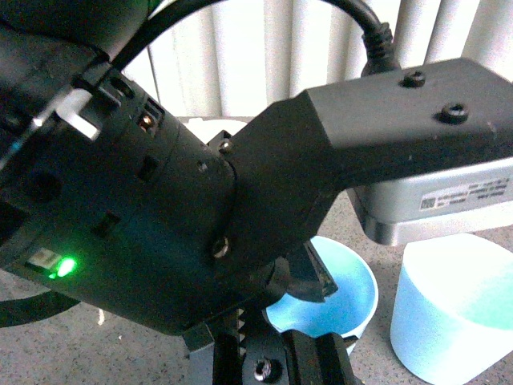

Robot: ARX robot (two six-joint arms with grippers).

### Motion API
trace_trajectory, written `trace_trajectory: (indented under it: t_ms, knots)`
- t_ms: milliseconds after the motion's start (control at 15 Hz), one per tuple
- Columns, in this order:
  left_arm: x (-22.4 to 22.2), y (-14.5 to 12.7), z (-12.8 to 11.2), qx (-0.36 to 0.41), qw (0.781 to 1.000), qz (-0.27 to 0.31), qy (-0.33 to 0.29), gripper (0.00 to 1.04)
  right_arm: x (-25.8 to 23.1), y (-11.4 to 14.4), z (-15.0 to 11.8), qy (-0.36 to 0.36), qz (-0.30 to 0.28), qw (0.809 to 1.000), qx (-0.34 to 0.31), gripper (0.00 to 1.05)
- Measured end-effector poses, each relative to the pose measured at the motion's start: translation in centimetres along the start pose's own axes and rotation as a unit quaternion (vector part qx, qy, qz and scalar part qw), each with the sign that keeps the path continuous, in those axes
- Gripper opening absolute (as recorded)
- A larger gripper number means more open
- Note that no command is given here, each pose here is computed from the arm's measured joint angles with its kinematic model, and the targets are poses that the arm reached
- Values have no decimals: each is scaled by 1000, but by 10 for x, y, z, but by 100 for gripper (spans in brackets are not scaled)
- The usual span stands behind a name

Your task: Stack blue cups with both arms

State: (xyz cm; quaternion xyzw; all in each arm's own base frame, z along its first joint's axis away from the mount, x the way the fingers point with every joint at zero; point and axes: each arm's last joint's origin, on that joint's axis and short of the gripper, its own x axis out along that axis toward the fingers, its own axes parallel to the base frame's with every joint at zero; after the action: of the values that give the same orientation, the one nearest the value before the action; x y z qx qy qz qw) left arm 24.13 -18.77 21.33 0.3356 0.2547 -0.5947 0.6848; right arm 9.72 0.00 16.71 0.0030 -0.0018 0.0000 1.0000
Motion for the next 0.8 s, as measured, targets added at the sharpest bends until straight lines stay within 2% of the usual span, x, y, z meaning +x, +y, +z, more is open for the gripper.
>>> trace_trajectory:
  t_ms: [67, 200, 400, 533, 667, 733, 800]
  knots:
    - [-9, 2, 6, -4, 1000, 3, -14, 75, 0, 0, 0, 0, 0, 1000, 0, 98]
    - [-24, 8, 15, -8, 999, 17, -45, 97, 0, 0, 0, 0, 0, 1000, 0, 98]
    - [-42, 31, 21, -33, 992, 87, -89, 98, 0, 0, 0, 0, 0, 1000, 0, 98]
    - [-57, 52, 19, -74, 977, 154, -129, 98, 0, 0, 0, 0, 0, 1000, 0, 98]
    - [-83, 79, 12, -145, 941, 239, -192, 98, 0, 0, 0, 0, 0, 1000, 0, 98]
    - [-104, 90, 2, -202, 904, 299, -229, 98, 0, 0, 0, 0, 0, 1000, 0, 98]
    - [-117, 90, -6, -226, 880, 333, -252, 98, 0, 0, 0, 0, 0, 1000, 0, 98]
